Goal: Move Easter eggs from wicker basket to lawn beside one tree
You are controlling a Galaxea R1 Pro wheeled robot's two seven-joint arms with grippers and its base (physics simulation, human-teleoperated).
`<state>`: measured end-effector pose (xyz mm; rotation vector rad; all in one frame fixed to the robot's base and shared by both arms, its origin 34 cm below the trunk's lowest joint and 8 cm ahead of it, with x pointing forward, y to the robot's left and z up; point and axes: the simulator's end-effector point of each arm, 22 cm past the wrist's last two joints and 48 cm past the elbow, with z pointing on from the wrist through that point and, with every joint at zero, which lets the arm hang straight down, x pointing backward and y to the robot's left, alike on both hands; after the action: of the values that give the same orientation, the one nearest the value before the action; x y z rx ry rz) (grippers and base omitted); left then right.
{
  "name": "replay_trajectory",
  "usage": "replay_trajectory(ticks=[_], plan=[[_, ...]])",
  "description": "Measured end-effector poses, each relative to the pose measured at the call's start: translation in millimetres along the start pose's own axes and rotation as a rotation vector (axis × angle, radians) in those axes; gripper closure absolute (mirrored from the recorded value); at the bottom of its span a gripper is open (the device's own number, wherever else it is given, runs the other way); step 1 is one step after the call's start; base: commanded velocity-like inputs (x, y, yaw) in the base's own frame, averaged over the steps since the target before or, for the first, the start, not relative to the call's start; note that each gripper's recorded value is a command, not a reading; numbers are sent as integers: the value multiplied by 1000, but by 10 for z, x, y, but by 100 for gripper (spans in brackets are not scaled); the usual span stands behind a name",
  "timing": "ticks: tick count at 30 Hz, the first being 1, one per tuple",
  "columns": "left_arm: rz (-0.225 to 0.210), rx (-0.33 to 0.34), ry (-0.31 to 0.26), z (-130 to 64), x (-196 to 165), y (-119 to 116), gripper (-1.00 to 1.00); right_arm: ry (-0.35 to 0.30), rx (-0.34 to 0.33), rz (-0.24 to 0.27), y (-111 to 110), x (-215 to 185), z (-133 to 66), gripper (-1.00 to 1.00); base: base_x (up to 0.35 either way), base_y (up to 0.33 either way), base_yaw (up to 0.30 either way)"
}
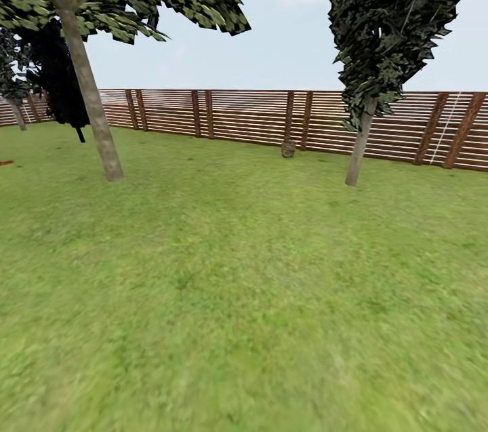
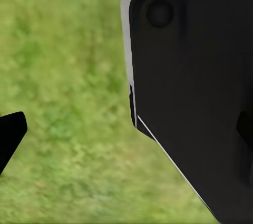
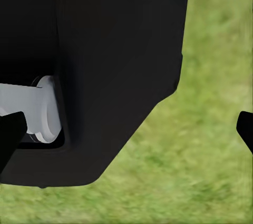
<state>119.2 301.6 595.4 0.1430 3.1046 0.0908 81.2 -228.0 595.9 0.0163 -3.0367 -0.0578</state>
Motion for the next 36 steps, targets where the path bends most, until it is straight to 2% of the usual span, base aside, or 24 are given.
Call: replay_trajectory(ticks=[36], plan=[[-1, 0, 0, 0, 0, 0, -100, 0, 0, 0, 3, 0, 0, -100, 170, 85, 0]])
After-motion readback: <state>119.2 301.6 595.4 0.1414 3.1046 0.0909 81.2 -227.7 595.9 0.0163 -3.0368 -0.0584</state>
